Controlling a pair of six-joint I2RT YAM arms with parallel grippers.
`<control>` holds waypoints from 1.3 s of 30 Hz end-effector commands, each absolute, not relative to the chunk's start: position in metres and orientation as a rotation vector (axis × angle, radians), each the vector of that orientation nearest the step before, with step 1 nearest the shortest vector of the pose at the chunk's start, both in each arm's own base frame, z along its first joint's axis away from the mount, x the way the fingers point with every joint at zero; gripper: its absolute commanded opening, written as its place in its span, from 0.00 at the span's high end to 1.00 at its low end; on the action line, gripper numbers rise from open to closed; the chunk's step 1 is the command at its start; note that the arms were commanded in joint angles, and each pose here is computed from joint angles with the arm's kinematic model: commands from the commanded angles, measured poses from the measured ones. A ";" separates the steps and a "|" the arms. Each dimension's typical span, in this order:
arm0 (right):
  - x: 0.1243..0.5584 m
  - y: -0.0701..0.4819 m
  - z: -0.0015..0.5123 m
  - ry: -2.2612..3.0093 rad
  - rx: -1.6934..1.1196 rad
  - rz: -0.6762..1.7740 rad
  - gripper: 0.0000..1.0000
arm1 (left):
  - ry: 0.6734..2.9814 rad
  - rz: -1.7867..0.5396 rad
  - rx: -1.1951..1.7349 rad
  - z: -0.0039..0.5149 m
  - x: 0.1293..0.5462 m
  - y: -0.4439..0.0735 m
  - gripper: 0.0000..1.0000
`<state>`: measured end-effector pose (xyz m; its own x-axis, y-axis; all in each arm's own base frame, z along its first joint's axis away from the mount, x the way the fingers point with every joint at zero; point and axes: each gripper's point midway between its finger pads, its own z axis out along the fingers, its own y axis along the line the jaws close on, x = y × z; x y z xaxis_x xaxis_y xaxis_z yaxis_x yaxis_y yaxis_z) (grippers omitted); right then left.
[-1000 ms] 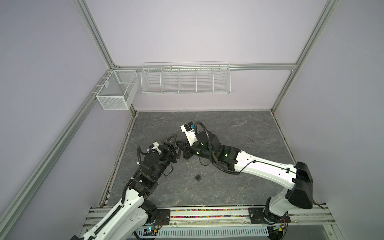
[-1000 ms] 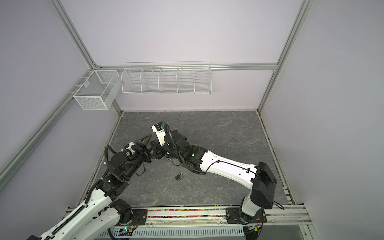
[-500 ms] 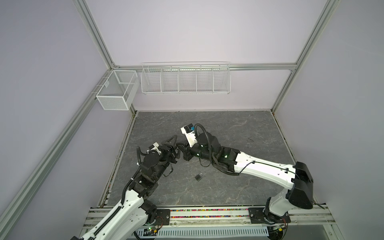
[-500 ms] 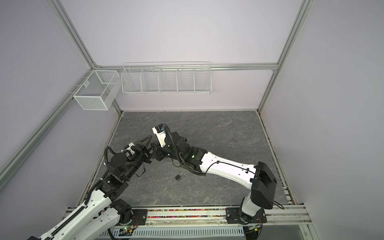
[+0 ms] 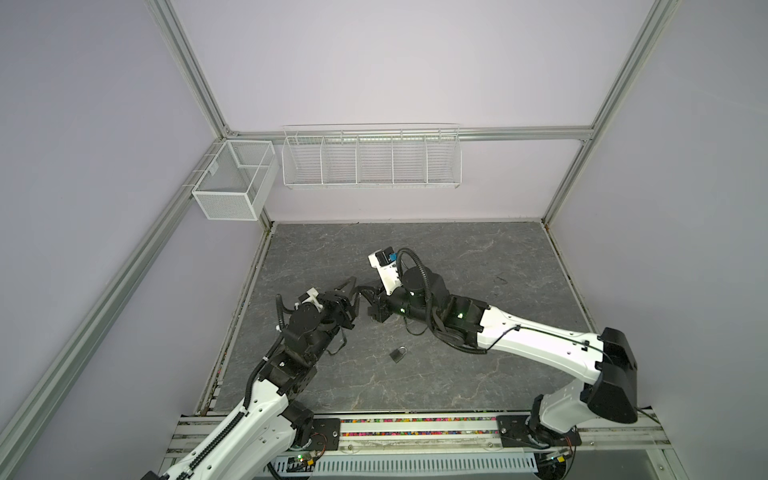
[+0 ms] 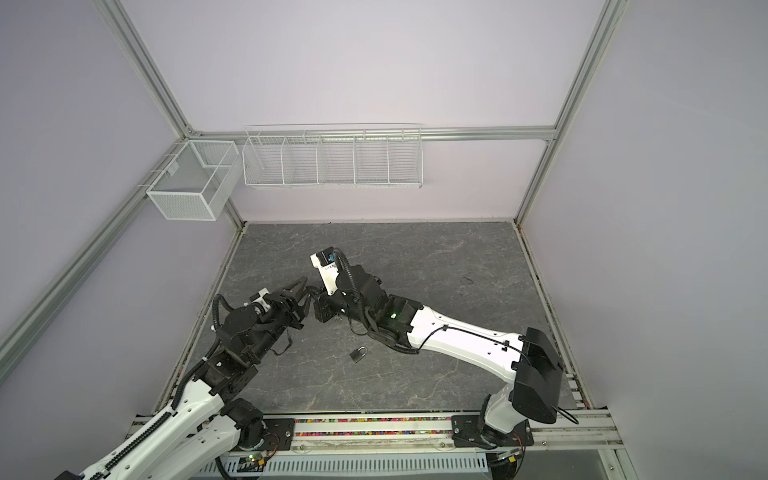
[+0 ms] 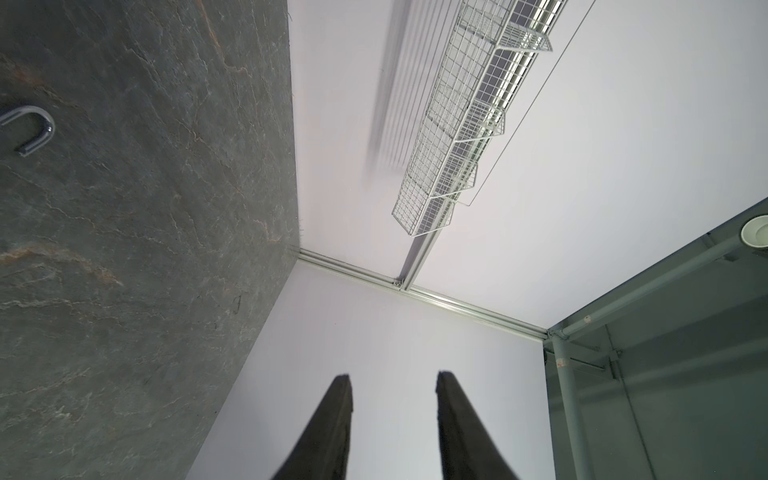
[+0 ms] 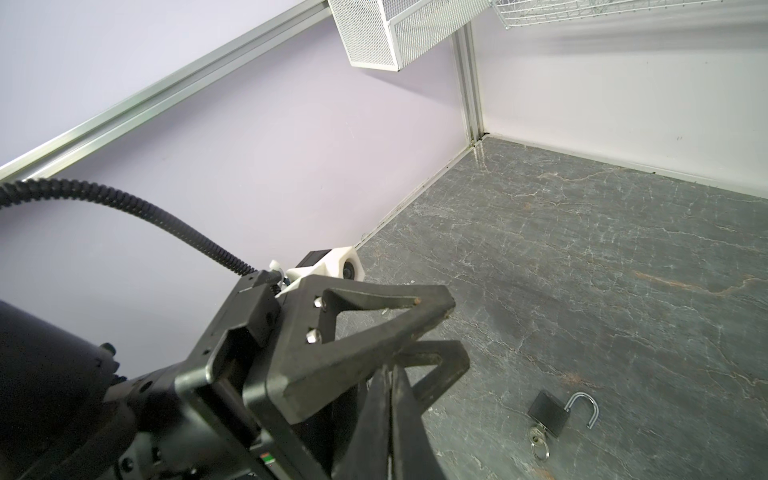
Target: Unlock with the key
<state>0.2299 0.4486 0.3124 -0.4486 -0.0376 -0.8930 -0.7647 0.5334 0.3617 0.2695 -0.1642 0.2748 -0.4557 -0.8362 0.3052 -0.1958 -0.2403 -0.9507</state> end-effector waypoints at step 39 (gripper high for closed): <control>0.228 0.421 0.308 1.878 -0.625 0.963 0.55 | 1.669 -1.455 -1.091 0.263 0.273 -0.155 1.00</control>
